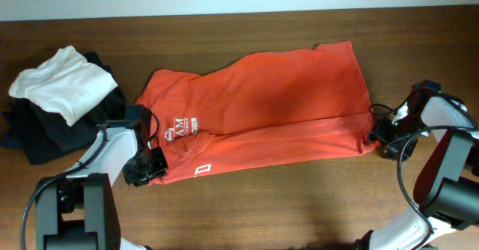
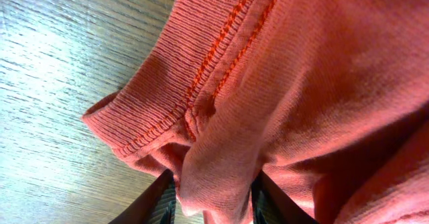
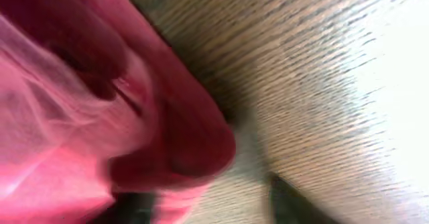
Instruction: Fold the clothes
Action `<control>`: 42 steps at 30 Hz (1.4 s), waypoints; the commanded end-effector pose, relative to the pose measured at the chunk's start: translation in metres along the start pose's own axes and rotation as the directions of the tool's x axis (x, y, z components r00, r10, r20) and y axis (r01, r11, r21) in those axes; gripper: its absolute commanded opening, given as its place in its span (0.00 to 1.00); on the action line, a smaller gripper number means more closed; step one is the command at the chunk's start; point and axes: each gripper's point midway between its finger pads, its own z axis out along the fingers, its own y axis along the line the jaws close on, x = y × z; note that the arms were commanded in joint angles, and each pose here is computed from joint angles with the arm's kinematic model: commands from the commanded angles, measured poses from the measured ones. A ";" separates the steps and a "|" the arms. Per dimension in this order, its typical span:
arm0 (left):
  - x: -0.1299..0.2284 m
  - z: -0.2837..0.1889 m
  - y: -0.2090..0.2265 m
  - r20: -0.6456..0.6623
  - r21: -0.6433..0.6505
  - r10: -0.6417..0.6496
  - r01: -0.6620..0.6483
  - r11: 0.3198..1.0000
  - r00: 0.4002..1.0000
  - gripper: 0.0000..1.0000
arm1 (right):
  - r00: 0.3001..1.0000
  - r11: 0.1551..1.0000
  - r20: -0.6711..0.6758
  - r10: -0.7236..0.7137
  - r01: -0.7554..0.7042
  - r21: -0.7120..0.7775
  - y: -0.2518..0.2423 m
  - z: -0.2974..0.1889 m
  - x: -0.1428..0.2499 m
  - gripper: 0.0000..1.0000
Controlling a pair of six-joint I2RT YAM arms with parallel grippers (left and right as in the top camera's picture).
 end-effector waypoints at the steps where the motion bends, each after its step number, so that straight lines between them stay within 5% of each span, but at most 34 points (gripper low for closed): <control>1: 0.001 0.004 0.003 -0.005 -0.011 -0.001 0.001 1.000 1.000 0.39 | 1.000 1.000 -0.010 -0.015 0.015 -0.013 0.004 0.003 0.001 0.18; 2: 0.001 0.004 0.004 -0.006 -0.011 -0.001 0.001 1.000 1.000 0.39 | 1.000 1.000 -0.007 -0.015 0.015 -0.011 0.004 0.003 0.001 0.06; 3: 0.002 0.004 0.004 -0.008 -0.012 -0.001 0.001 1.000 1.000 0.39 | 1.000 1.000 -0.007 -0.013 0.013 -0.005 0.002 0.003 0.001 0.04; 5: 0.003 0.004 0.004 -0.013 -0.014 0.000 0.000 1.000 1.000 0.38 | 1.000 1.000 -0.018 0.003 -0.003 0.025 -0.006 0.002 0.003 0.04; 9: 0.013 0.004 0.008 -0.054 -0.029 0.028 -0.029 0.999 0.998 0.20 | 0.978 0.958 -0.037 0.204 -0.191 0.215 -0.056 -0.015 0.015 0.04; 14: 0.031 0.002 0.017 -0.128 -0.062 0.035 -0.043 0.997 0.991 0.02 | 0.930 0.904 -0.044 0.364 -0.342 0.256 -0.093 -0.031 0.030 0.04; 20: 0.027 -0.015 0.009 -0.123 -0.017 0.081 -0.083 0.996 0.989 0.00 | 0.941 0.917 -0.014 0.339 -0.327 0.229 -0.085 -0.051 0.036 0.07; 22: 0.013 -0.034 0.000 -0.067 0.025 0.080 -0.079 0.997 0.995 0.11 | 0.949 0.925 0.010 0.315 -0.309 0.220 -0.081 -0.061 0.037 0.23; 25: -0.010 -0.067 -0.008 0.035 0.057 0.078 -0.080 0.995 0.996 0.58 | 0.953 0.934 0.059 0.296 -0.301 0.191 -0.075 -0.080 0.036 0.49; 27: -0.029 -0.089 -0.015 0.113 0.082 0.073 -0.083 0.993 0.991 0.71 | 0.966 0.956 0.085 0.244 -0.254 0.145 -0.066 -0.093 0.033 0.53; 33: -0.094 -0.134 -0.058 0.385 0.247 0.068 -0.174 0.953 0.920 0.73 | 0.989 0.994 0.113 0.099 -0.094 -0.049 -0.028 -0.114 0.024 0.59; 42: -0.164 -0.120 -0.099 0.543 0.281 0.097 -0.290 0.915 0.834 0.73 | 0.988 0.985 0.082 0.129 -0.138 0.105 -0.055 -0.115 0.037 0.65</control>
